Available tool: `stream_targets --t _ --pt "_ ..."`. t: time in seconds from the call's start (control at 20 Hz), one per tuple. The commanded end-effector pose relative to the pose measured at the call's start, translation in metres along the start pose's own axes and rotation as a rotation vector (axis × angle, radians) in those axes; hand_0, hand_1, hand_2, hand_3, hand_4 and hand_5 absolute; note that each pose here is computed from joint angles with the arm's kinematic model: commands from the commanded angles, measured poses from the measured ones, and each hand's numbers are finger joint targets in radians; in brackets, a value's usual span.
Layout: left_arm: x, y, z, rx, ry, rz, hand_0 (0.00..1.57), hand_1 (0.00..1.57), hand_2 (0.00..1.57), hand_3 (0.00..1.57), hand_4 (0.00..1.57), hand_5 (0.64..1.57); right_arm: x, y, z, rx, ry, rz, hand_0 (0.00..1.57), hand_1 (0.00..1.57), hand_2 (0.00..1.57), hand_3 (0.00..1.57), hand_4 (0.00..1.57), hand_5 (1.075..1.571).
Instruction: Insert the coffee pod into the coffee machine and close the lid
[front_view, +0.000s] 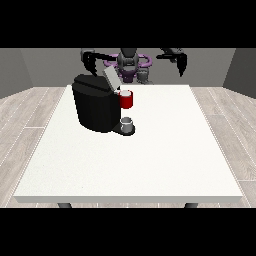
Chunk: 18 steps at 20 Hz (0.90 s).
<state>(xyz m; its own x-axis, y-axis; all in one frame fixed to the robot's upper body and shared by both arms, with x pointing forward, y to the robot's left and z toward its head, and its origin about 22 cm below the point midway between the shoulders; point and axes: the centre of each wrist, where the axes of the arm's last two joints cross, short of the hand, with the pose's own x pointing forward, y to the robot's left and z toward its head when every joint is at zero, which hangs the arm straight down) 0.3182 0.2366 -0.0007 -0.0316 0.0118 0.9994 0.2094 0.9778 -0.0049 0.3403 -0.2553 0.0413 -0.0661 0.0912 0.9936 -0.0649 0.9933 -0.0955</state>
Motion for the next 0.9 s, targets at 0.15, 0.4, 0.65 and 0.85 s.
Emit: stream_targets --t 0.15,0.4,0.65,0.85 --pt "0.009 -0.014 0.010 0.054 -0.026 -0.019 0.00 0.00 0.00 0.00 0.00 1.571 0.005 0.013 -0.019 0.052 -0.025 0.015 0.00 0.00 0.00 0.00 0.00 1.571" --pt "-0.002 0.028 0.039 0.055 -0.038 -0.029 0.00 0.00 0.00 0.00 0.00 1.571 0.011 0.006 -0.025 0.058 -0.023 0.046 0.00 0.00 0.00 0.00 0.00 1.571" --pt "0.027 0.008 0.019 0.033 -0.079 -0.029 0.00 0.00 0.00 0.00 0.00 1.571 0.014 0.013 -0.042 0.063 -0.052 0.055 0.00 0.00 0.00 0.00 0.00 1.571" --pt "0.030 0.009 0.007 0.068 -0.087 -0.031 0.00 0.00 0.00 0.00 0.12 1.571 0.030 0.058 -0.051 0.099 -0.079 0.062 0.00 0.00 0.00 0.00 0.00 1.571"
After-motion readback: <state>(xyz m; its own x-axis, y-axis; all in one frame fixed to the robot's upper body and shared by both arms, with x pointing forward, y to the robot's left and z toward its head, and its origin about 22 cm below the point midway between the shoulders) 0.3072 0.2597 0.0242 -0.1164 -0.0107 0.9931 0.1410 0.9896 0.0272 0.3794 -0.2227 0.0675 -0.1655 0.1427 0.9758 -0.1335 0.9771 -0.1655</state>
